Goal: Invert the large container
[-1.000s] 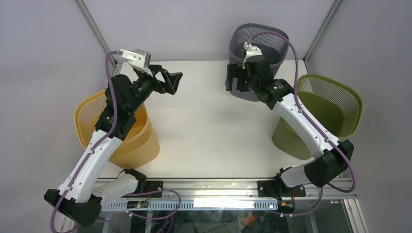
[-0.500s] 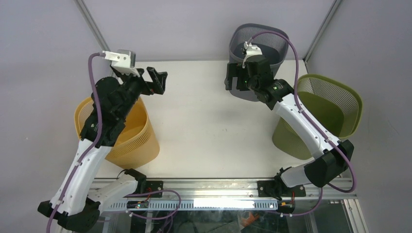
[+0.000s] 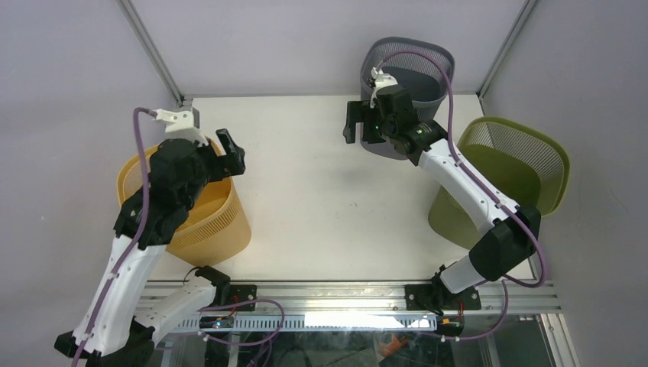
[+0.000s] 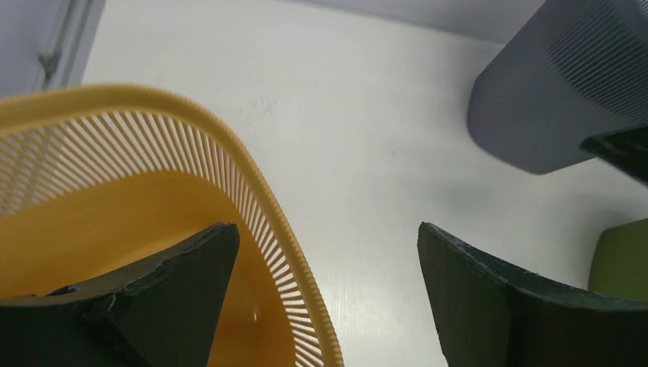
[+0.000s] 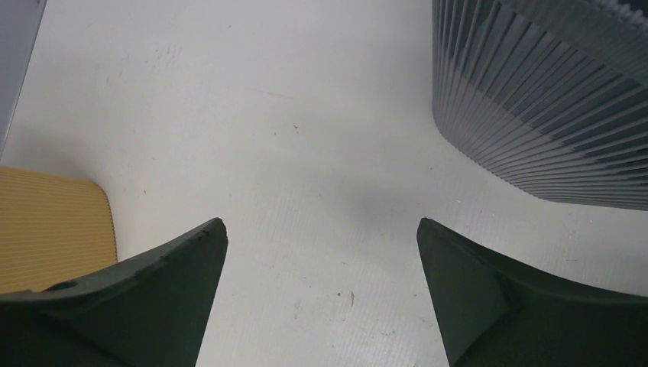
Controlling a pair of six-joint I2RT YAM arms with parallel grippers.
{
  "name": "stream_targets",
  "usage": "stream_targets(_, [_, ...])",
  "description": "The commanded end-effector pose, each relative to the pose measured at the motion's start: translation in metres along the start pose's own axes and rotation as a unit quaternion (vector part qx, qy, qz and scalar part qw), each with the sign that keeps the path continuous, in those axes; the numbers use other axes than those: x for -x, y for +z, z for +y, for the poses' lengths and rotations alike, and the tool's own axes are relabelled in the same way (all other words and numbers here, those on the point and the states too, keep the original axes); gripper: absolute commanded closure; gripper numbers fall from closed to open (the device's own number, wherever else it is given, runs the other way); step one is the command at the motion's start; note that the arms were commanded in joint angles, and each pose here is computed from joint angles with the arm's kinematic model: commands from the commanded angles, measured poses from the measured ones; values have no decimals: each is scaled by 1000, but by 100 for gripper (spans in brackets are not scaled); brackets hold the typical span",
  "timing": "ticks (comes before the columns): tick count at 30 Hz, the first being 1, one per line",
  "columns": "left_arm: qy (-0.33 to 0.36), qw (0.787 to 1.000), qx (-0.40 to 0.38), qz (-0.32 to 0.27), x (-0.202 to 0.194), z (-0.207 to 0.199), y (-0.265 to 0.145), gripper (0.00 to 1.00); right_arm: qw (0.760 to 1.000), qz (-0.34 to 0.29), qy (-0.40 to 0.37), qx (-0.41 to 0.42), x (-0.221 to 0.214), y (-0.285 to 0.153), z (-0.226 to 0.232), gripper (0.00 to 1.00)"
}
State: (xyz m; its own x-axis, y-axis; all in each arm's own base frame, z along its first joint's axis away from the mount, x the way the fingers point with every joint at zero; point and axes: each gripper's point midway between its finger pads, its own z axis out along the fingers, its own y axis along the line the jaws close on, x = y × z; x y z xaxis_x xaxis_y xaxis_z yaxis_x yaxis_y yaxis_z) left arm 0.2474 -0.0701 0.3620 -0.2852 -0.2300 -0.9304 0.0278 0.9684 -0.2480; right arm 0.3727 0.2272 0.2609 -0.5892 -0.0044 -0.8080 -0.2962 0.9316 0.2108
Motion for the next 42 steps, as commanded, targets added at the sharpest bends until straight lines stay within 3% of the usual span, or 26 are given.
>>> stream_targets(1, [-39, 995, 59, 76, -30, 11, 3, 10, 998, -50, 9, 36, 34, -11, 19, 0])
stream_targets(7, [-69, 989, 99, 90, -32, 18, 4, 16, 998, -43, 14, 41, 30, -8, 21, 0])
stream_targets(13, [-88, 977, 141, 133, -60, 23, 20, 27, 998, -40, 19, 41, 27, -7, 21, 1])
stream_targets(17, [-90, 974, 159, 135, -63, 26, 26, 43, 998, -37, 20, 40, 24, -7, 20, 1])
stream_targets(23, [-68, 977, 156, 131, -56, 22, 36, 86, 998, -34, 21, 38, 22, -8, 19, 1])
stream_targets(25, [-62, 982, 120, 130, -50, 9, 42, 100, 998, -37, 22, 36, 24, -10, 18, 1])
stream_targets(32, [-82, 987, -86, 109, -15, -80, 71, 100, 998, -64, 26, 0, 36, -27, 5, 1])
stream_targets(38, [-137, 950, -262, 102, 17, -167, 84, 100, 994, -97, 36, -37, 47, -48, -11, 1])
stream_targets(42, [-161, 921, -344, 89, 41, -203, 81, 100, 992, -108, 39, -47, 48, -58, -16, 0])
